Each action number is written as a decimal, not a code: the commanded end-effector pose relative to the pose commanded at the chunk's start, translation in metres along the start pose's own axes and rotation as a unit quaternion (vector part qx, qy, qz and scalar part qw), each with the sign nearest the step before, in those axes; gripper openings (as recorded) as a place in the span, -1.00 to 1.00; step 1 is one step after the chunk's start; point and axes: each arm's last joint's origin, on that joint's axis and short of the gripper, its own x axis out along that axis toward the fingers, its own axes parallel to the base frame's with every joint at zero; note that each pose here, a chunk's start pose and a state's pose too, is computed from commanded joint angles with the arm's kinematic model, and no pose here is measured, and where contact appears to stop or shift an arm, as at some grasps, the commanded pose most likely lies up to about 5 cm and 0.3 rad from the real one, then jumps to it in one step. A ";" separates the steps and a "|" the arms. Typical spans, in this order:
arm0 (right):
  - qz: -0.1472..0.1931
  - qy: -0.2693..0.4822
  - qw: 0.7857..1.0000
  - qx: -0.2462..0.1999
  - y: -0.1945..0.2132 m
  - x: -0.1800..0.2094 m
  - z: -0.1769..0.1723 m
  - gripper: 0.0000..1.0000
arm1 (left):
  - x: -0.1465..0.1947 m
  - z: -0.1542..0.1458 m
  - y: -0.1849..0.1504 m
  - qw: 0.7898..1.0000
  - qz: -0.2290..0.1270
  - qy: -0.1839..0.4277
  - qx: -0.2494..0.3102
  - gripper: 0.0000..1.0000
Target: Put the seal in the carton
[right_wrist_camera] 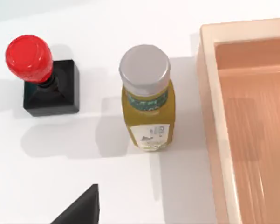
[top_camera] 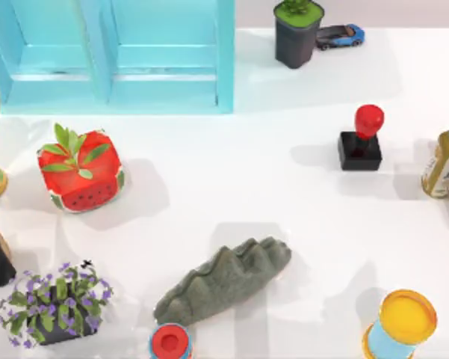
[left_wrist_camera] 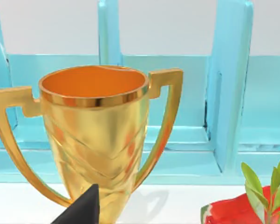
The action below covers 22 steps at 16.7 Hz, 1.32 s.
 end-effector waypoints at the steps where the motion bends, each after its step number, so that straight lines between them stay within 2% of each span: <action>1: -0.006 0.046 0.999 -0.005 0.006 0.011 0.016 1.00 | 0.000 0.000 0.000 1.000 0.000 0.000 0.000 1.00; 5: -0.026 0.196 0.980 -0.031 0.038 0.064 0.070 1.00 | 0.000 0.000 0.000 1.000 0.000 0.000 0.000 1.00; 8: -0.029 0.255 0.965 -0.048 0.069 0.100 0.100 1.00 | 0.000 0.000 0.000 1.000 0.000 0.000 0.000 1.00; 12: -0.019 0.282 0.958 -0.055 0.110 0.139 0.122 1.00 | 0.000 0.000 0.000 1.000 0.000 0.000 0.000 1.00; 17: -0.013 0.310 0.950 -0.044 0.137 0.187 0.119 1.00 | 0.000 0.000 0.000 1.000 0.000 0.000 0.000 1.00; 22: -0.013 0.314 0.948 -0.041 0.140 0.194 0.118 1.00 | 0.000 0.000 0.000 1.000 0.000 0.000 0.000 1.00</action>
